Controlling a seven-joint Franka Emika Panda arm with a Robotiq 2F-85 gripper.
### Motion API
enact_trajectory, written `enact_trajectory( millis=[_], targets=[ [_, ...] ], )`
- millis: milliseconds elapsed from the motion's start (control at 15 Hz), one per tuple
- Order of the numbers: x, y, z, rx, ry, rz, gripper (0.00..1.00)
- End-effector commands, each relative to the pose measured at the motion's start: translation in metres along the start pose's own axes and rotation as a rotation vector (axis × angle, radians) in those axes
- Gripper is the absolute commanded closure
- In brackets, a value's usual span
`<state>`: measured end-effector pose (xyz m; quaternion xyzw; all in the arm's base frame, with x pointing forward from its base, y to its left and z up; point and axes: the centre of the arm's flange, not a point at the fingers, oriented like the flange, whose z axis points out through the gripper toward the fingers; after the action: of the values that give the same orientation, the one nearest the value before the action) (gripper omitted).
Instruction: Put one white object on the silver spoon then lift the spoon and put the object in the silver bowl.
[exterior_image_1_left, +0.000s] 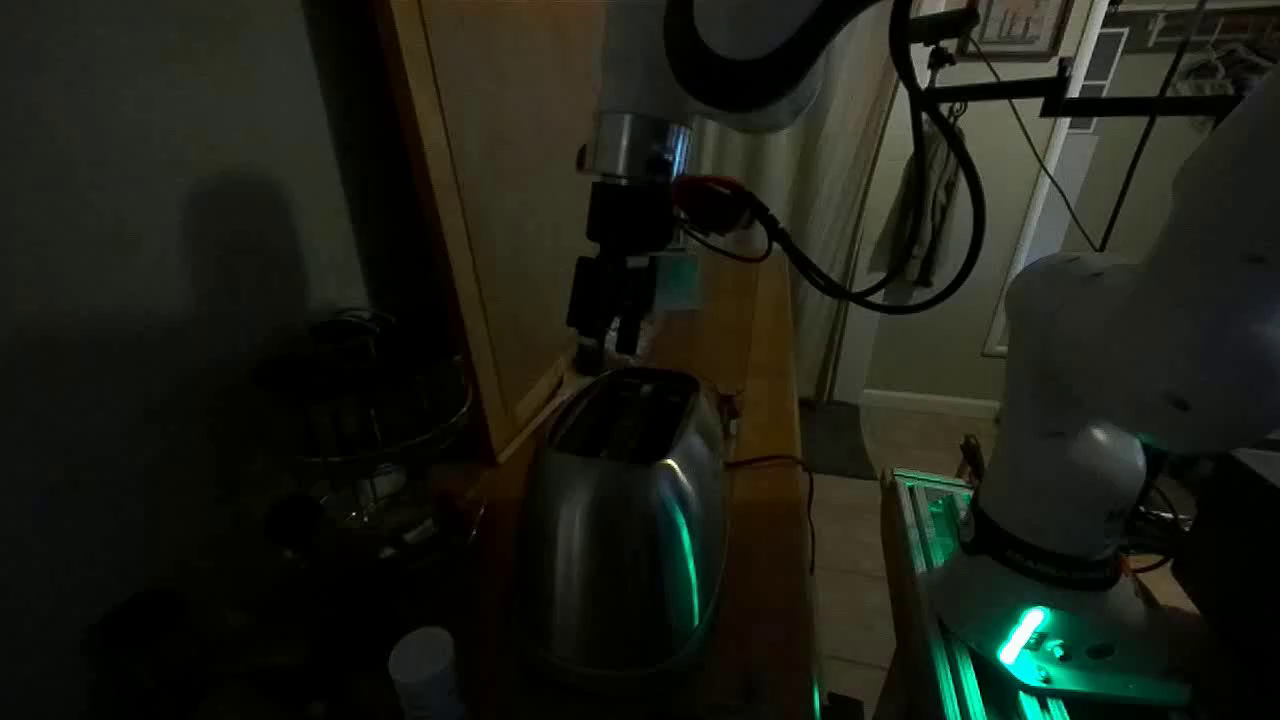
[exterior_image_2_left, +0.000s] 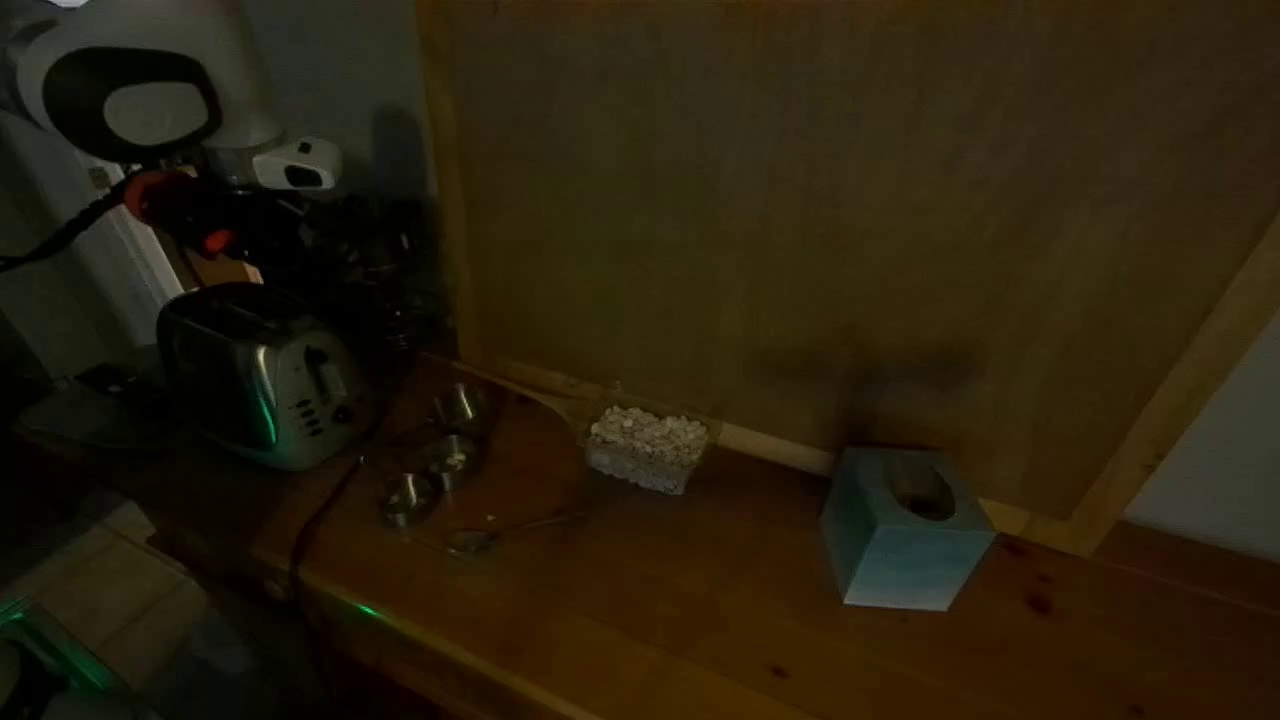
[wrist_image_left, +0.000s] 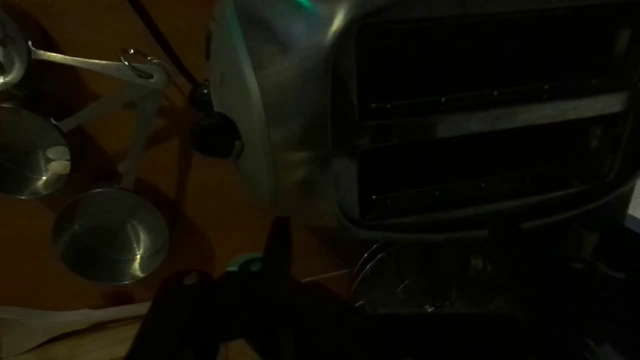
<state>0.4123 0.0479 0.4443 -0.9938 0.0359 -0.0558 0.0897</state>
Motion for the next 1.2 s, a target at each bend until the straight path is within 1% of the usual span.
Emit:
enact_trajectory(
  millis=[0,667,800,867,933,1133],
  targets=[
    [0.000,0.000,0.000,0.000,0.000,0.000,0.00],
    [0.000,0.000,0.000,0.000,0.000,0.000,0.00],
    [0.014,0.017,-0.009,-0.035,0.066,0.057,0.00],
    [0.021,0.030,-0.020,-0.063,0.138,0.078,0.00],
    [0.027,0.042,-0.029,-0.083,0.188,0.094,0.00],
    [0.043,0.082,-0.061,-0.168,0.345,0.091,0.00]
  ],
)
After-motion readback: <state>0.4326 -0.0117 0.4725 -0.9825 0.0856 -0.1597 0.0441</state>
